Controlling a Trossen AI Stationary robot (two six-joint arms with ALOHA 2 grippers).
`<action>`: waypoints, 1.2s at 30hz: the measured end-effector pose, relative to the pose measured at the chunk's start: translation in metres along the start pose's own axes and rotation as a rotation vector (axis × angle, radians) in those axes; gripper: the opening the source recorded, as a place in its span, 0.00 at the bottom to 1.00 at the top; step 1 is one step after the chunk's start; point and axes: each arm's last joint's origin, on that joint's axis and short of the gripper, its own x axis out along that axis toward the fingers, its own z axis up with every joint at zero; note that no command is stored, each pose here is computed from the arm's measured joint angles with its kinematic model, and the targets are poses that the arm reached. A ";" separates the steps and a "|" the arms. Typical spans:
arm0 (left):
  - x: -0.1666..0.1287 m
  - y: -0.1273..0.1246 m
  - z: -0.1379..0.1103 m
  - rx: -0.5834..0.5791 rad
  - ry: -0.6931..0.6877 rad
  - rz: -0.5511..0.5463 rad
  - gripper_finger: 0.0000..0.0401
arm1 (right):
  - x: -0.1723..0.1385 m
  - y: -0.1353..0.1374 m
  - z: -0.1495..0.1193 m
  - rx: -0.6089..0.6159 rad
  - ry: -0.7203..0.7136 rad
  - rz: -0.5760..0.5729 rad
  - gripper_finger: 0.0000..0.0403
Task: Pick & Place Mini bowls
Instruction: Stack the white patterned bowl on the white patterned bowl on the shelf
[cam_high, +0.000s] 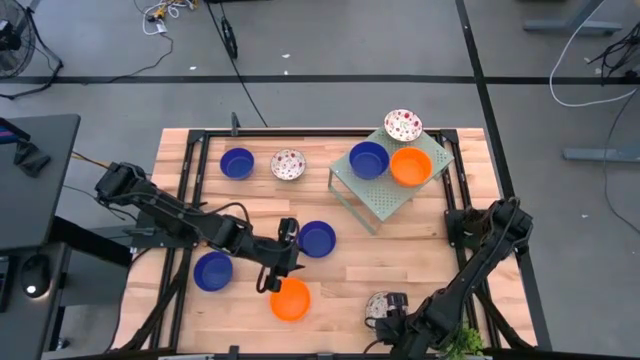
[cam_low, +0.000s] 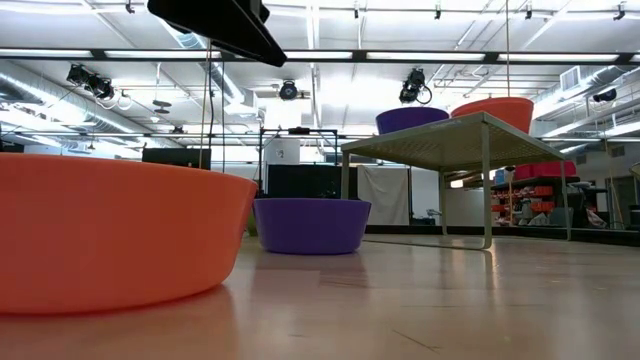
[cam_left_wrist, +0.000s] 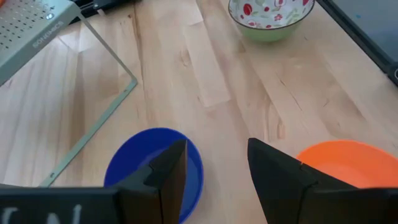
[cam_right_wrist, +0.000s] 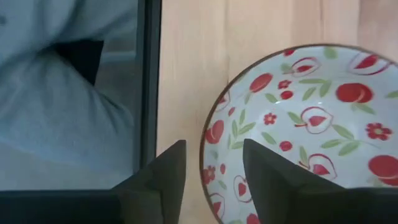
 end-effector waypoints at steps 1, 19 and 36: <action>0.000 -0.001 0.000 -0.006 0.000 -0.002 0.43 | 0.003 0.001 -0.001 -0.011 0.005 -0.005 0.39; -0.002 -0.007 0.000 -0.058 0.000 -0.036 0.43 | 0.009 -0.001 -0.003 -0.143 -0.027 -0.091 0.08; -0.002 -0.007 0.000 -0.113 0.006 -0.037 0.43 | -0.032 0.019 0.025 -0.246 -0.151 -0.100 0.00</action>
